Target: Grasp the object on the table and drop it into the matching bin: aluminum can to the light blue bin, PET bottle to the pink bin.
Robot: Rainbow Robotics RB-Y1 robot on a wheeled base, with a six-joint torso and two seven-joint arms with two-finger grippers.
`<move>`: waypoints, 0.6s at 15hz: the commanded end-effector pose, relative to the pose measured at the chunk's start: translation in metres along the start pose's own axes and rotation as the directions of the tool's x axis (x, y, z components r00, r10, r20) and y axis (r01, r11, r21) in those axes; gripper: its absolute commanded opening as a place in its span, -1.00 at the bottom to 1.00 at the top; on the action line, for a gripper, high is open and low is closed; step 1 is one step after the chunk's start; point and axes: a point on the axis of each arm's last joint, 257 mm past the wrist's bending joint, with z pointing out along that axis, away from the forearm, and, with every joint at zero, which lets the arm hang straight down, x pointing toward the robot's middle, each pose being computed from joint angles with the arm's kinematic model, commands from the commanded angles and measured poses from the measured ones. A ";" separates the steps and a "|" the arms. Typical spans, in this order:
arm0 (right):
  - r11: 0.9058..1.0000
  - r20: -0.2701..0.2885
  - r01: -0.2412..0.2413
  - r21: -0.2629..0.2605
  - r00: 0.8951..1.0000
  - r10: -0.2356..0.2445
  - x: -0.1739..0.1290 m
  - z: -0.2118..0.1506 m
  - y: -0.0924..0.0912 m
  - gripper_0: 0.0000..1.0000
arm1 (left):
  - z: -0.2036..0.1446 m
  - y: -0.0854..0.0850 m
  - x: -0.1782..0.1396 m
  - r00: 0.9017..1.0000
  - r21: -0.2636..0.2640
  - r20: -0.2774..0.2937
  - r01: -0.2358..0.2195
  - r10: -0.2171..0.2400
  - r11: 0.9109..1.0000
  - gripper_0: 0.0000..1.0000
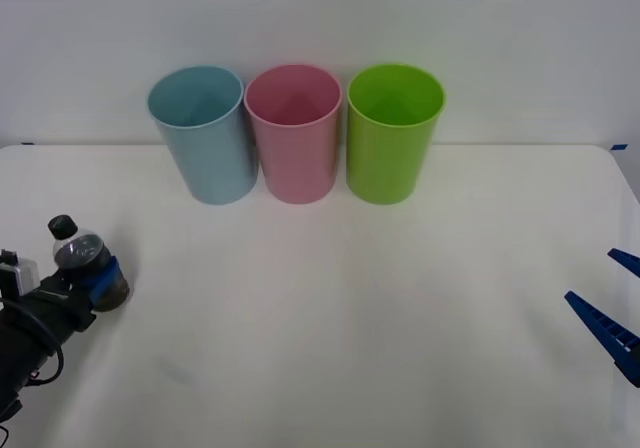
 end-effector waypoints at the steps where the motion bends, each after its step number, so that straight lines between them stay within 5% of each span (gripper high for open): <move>1: 1.000 0.000 0.000 0.000 1.000 0.000 0.000 0.000 0.000 1.00 | -0.013 0.004 -0.006 1.000 0.018 0.010 0.002 -0.002 1.000 -1.00; 5: 1.000 0.000 0.000 0.000 1.000 0.000 0.000 0.000 0.000 1.00 | -0.042 0.002 -0.028 0.999 0.033 0.040 -0.002 0.000 0.999 -1.00; 9: 1.000 0.000 0.000 0.000 1.000 0.000 0.000 0.000 0.000 1.00 | -0.064 -0.006 -0.075 0.991 0.052 0.130 -0.017 0.010 0.999 -1.00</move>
